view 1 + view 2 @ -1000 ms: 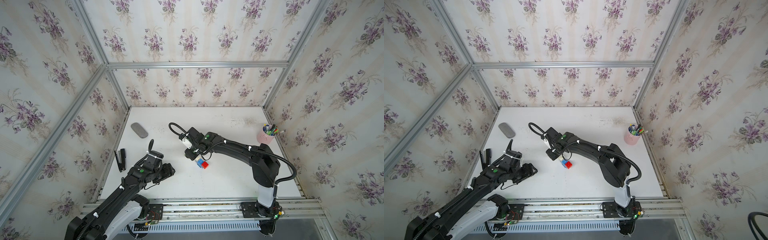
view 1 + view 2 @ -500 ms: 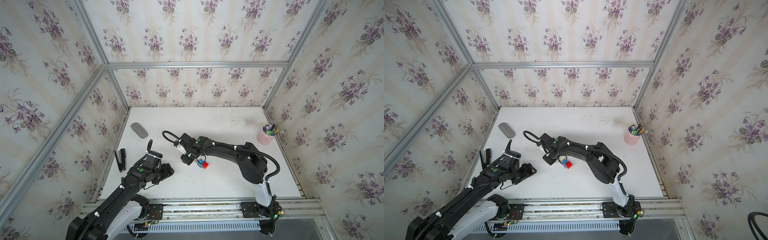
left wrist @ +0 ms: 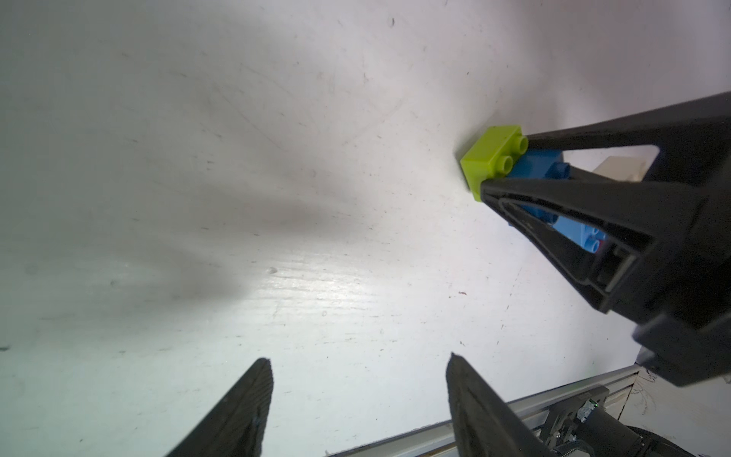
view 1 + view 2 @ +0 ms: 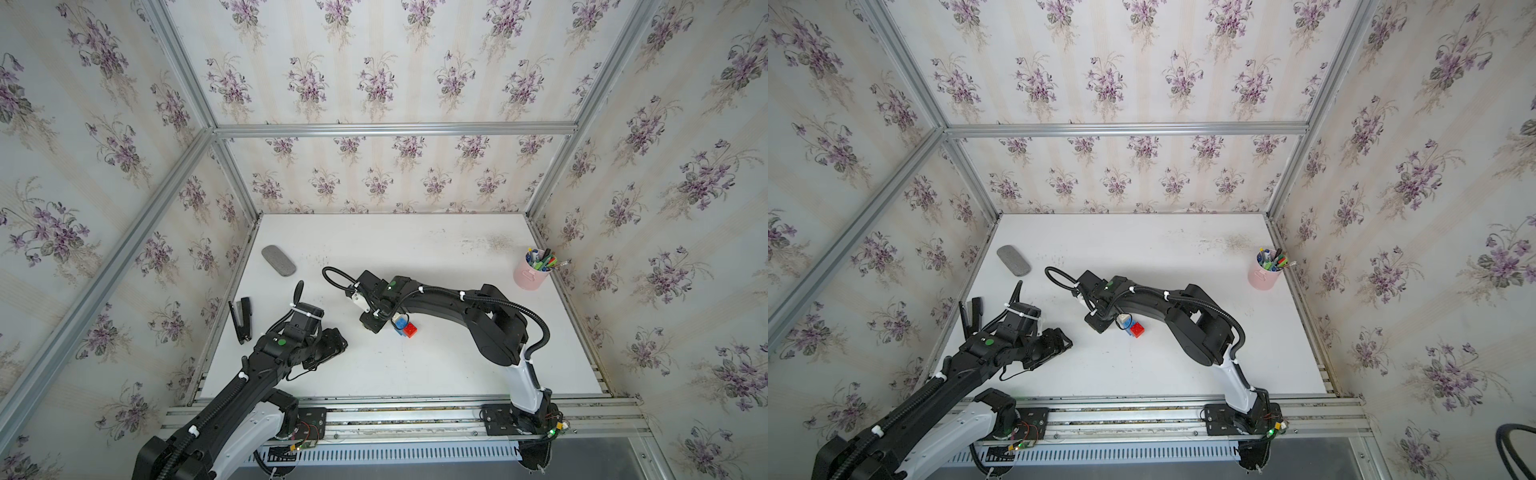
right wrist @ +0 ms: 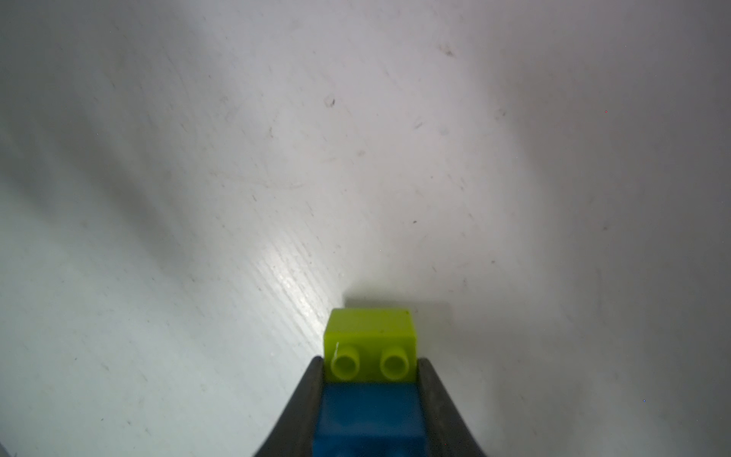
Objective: Assemble the letter y with lego
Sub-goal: Place the lego brick at the center of the board.
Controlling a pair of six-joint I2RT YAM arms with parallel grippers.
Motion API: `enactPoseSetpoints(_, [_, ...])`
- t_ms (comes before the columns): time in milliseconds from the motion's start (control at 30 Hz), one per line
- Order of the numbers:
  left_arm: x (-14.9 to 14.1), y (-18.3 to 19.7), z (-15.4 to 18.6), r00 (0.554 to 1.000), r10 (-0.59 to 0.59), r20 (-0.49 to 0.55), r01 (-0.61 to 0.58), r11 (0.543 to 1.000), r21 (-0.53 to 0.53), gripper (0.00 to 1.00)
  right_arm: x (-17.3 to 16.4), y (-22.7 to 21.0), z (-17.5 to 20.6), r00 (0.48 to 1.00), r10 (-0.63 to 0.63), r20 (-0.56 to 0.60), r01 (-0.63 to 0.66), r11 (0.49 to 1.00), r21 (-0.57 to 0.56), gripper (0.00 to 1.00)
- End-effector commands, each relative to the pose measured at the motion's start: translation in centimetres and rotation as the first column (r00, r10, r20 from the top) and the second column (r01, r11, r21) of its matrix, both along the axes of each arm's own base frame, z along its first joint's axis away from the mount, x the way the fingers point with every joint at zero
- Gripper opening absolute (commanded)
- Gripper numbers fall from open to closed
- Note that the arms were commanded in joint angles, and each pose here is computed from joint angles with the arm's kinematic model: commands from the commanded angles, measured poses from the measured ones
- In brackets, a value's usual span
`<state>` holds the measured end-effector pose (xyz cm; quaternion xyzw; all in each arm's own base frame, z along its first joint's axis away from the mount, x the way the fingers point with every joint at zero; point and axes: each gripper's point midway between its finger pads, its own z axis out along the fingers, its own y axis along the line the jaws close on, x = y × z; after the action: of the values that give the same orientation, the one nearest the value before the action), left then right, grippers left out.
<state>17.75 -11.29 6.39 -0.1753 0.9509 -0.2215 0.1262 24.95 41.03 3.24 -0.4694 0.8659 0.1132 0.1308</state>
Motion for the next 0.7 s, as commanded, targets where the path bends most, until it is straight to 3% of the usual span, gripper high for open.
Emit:
enactPoseSetpoints(0, [-0.3,0.1,-0.2,1.0,-0.003,-0.013,0.003,1.0,0.005,0.71,0.1,0.2,-0.2,1.0,0.019,0.015,-0.019,1.0,0.0,0.36])
enactPoseSetpoints(200, [-0.4,0.1,-0.2,1.0,-0.003,-0.014,0.003,1.0,0.003,0.71,0.3,0.3,0.5,0.999,0.017,0.036,-0.017,1.0,0.004,0.46])
enactPoseSetpoints(367, [-0.2,0.0,0.0,1.0,-0.011,-0.011,0.011,1.0,0.003,0.71,0.9,0.5,2.8,0.997,0.0,0.076,-0.003,0.999,0.037,0.48])
enactPoseSetpoints(667, [0.7,-0.6,0.7,0.998,-0.055,-0.008,0.055,0.998,0.01,0.71,1.5,-3.0,8.2,0.979,-0.147,0.142,0.132,0.985,0.108,0.58])
